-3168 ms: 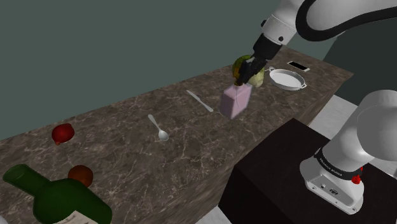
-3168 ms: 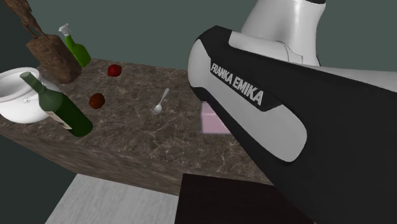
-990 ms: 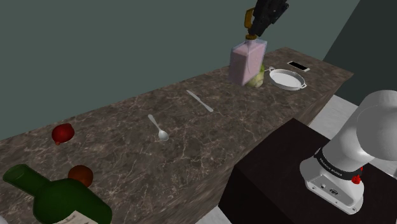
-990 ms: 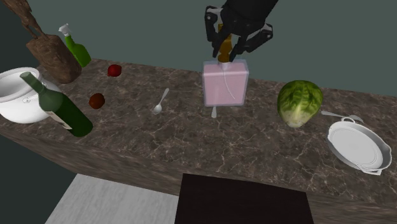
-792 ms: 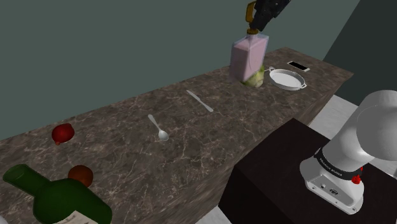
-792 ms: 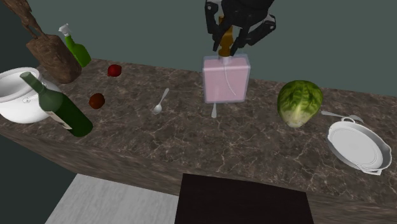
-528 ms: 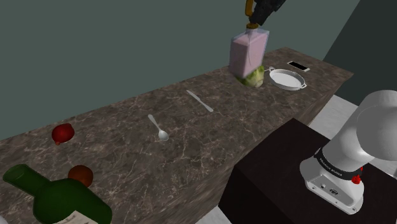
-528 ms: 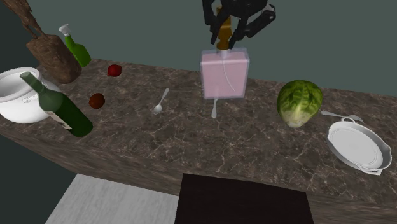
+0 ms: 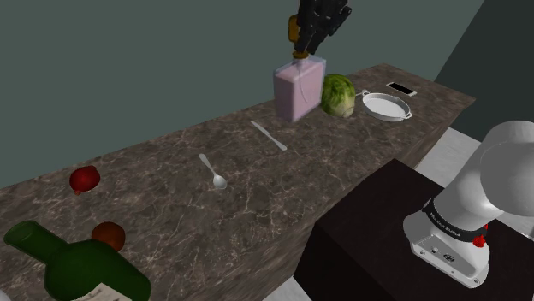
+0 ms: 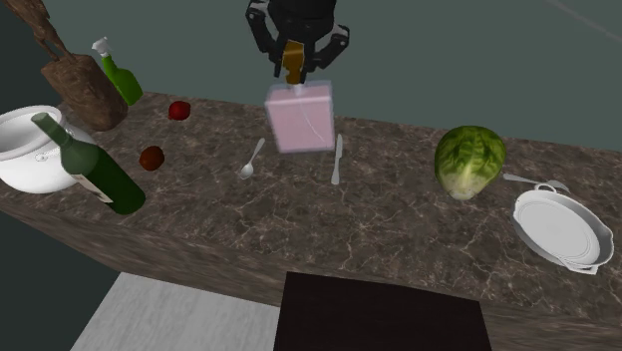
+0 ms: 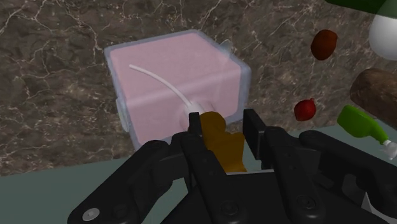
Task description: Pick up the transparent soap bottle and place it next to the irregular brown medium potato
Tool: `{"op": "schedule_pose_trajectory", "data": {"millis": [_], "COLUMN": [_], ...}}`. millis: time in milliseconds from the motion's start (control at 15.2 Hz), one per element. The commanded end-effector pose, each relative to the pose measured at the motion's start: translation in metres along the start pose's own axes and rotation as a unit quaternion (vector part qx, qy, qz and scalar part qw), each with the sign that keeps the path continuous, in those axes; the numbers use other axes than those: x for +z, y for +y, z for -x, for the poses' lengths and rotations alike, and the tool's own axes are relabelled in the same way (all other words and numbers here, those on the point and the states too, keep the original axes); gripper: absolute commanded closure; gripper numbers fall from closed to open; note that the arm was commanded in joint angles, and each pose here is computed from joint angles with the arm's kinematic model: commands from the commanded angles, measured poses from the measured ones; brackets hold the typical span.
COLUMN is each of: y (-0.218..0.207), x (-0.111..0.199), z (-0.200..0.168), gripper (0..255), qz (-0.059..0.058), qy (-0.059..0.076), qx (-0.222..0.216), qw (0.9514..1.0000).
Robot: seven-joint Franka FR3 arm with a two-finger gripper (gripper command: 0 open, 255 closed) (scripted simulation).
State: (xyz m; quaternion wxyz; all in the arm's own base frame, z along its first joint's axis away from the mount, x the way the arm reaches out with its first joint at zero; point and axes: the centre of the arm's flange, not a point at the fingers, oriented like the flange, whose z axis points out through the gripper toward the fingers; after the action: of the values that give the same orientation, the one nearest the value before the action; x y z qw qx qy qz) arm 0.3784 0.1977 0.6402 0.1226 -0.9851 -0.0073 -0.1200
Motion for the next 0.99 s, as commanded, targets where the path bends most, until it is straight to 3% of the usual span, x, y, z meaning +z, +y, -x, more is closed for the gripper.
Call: {"op": "schedule_pose_trajectory", "data": {"millis": [0, 924], "y": [-0.018, -0.162], "x": [0.015, 0.127], "z": [-0.005, -0.034], "gripper": [255, 255], "qz": [-0.001, -0.001], "qy": [0.001, 0.001], "qx": [0.0, 0.0], "qw": [1.0, 1.0]}}
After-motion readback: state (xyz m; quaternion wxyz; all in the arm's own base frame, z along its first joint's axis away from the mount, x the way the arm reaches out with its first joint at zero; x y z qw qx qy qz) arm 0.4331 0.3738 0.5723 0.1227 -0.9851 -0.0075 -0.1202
